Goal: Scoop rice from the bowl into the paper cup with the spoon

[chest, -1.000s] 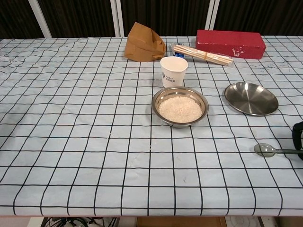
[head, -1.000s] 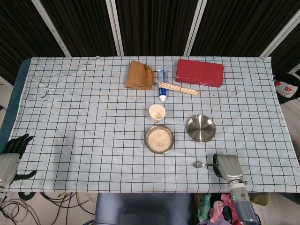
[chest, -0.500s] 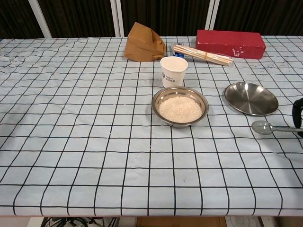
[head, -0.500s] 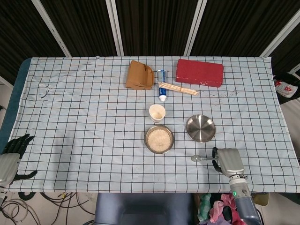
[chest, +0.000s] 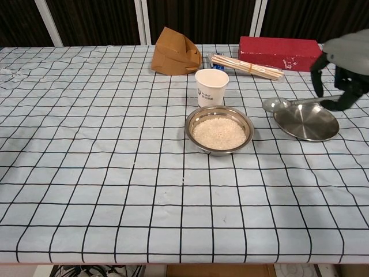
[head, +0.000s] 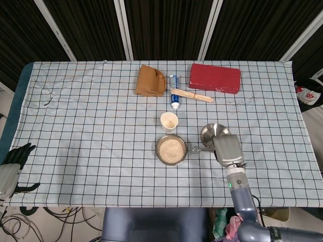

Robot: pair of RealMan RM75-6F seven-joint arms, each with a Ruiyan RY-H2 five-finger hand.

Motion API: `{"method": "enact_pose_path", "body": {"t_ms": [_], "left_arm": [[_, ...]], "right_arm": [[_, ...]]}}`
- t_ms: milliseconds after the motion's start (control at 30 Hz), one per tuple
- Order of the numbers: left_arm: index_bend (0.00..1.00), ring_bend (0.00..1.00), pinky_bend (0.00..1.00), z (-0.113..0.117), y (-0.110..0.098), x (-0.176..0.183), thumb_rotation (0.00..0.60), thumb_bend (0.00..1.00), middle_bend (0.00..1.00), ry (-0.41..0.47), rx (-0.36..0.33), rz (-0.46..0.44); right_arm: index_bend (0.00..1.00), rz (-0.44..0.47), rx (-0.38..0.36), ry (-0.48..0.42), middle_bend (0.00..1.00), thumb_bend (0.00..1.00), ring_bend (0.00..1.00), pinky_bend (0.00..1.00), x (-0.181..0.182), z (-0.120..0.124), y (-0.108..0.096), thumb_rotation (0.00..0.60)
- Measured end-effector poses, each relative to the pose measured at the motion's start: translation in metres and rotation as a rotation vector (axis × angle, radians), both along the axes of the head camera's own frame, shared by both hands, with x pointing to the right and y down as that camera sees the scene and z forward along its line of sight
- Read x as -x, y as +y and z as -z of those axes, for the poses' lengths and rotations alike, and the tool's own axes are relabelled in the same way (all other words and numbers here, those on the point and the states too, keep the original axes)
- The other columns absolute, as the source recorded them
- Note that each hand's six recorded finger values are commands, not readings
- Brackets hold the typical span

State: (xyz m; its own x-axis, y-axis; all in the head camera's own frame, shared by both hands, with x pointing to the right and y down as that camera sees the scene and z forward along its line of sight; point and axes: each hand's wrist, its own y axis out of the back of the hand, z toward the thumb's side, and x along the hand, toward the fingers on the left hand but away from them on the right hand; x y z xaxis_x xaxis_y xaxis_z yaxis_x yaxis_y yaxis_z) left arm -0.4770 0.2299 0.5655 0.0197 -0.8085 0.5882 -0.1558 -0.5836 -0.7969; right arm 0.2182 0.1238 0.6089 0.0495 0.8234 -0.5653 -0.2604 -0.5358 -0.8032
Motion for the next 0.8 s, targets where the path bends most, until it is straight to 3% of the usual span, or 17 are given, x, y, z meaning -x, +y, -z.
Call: {"method": "enact_pose_path", "body": {"t_ms": [267, 533, 800], "left_arm": [[0.00, 0.00, 0.00, 0.002, -0.001, -0.001, 0.600, 0.03, 0.00, 0.022, 0.000, 0.005], [0.00, 0.00, 0.00, 0.004, -0.003, -0.002, 0.600, 0.03, 0.00, 0.038, -0.001, 0.007], [0.00, 0.00, 0.00, 0.005, -0.004, -0.002, 0.600, 0.03, 0.00, 0.049, -0.003, 0.013]], "right_arm": [[0.61, 0.103, -0.069, 0.071, 1.00, 0.46, 1.00, 1.00, 0.074, -0.002, -0.024, 0.600], [0.61, 0.226, -0.121, 0.208, 1.00, 0.46, 1.00, 1.00, 0.092, -0.028, -0.011, 0.600], [0.61, 0.360, -0.228, 0.293, 1.00, 0.46, 1.00, 1.00, 0.106, -0.041, -0.004, 0.600]]}}
